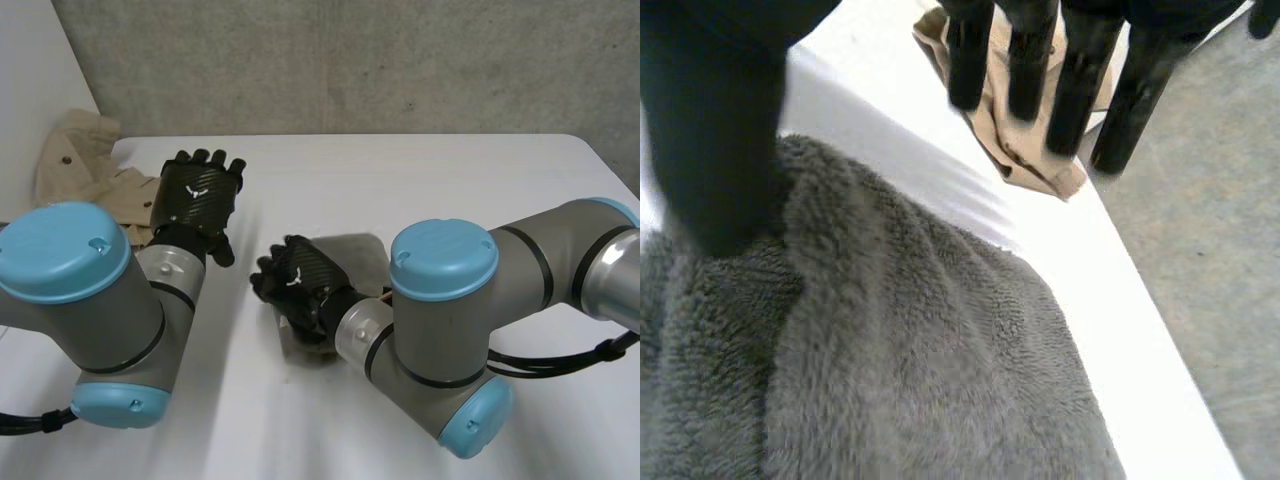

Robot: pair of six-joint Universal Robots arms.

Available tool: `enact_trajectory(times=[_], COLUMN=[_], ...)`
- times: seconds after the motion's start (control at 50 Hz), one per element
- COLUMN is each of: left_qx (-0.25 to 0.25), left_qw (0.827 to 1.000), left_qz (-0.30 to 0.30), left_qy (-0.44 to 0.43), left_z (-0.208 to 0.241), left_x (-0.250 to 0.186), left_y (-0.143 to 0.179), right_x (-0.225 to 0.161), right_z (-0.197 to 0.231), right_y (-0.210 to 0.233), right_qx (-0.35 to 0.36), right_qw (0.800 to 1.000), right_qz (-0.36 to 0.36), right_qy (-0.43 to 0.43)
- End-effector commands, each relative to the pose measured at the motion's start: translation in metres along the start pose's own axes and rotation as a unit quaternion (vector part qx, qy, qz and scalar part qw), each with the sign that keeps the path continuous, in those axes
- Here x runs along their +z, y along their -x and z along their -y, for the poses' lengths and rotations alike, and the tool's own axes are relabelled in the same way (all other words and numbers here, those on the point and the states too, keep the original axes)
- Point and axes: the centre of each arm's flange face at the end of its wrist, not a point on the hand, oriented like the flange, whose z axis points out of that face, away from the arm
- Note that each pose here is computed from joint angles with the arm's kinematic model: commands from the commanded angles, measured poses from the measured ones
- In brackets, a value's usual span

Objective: Fold the laundry.

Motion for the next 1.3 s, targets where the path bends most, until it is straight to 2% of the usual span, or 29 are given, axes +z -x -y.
enact_trajectory(times=[0.02, 0.06, 0.14, 0.22, 0.36, 0.48, 0.62, 0.76, 0.86, 0.92, 0.98, 1.06, 1.3], left_qx=[-0.029, -0.041, -0.068, -0.078, -0.054, -0.034, -0.037, -0.063, -0.079, -0.087, -0.091, -0.093, -0.115], left_qw=[0.999, 0.998, 0.990, 0.985, 0.974, 0.971, 0.975, 0.982, 0.977, 0.971, 0.969, 0.970, 0.967], left_qz=[-0.023, -0.045, -0.119, -0.154, -0.173, -0.143, -0.135, -0.151, -0.192, -0.224, -0.230, -0.225, -0.227], left_qy=[-0.018, -0.024, -0.014, 0.026, 0.134, 0.189, 0.172, 0.096, 0.037, -0.001, -0.027, -0.028, -0.014], left_z=[0.009, 0.011, 0.007, -0.007, -0.047, -0.060, -0.045, 0.010, 0.047, 0.071, 0.087, 0.094, 0.090], left_x=[0.003, 0.002, -0.003, -0.003, -0.002, -0.003, -0.005, -0.010, -0.017, -0.024, -0.026, -0.028, -0.029], left_y=[-0.013, -0.025, -0.058, -0.073, -0.085, -0.077, -0.073, -0.060, -0.051, -0.045, -0.032, -0.019, -0.019], right_x=[-0.012, -0.023, -0.030, -0.021, -0.007, 0.000, -0.010, -0.033, -0.057, -0.064, -0.070, -0.073, -0.053], right_z=[-0.024, -0.032, -0.047, -0.069, -0.097, -0.108, -0.095, -0.077, -0.082, -0.089, -0.099, -0.104, -0.126], right_y=[-0.071, -0.100, -0.121, -0.110, -0.094, -0.086, -0.099, -0.108, -0.111, -0.105, -0.096, -0.084, -0.067], right_qx=[0.152, 0.208, 0.268, 0.295, 0.313, 0.296, 0.278, 0.285, 0.331, 0.362, 0.401, 0.422, 0.482], right_qw=[0.984, 0.970, 0.951, 0.944, 0.936, 0.939, 0.945, 0.943, 0.923, 0.910, 0.893, 0.883, 0.856], right_qz=[-0.090, -0.127, -0.148, -0.127, -0.098, -0.084, -0.100, -0.140, -0.171, -0.172, -0.165, -0.157, -0.131], right_qy=[0.026, 0.028, 0.040, 0.078, 0.129, 0.154, 0.143, 0.099, 0.099, 0.109, 0.125, 0.136, 0.136])
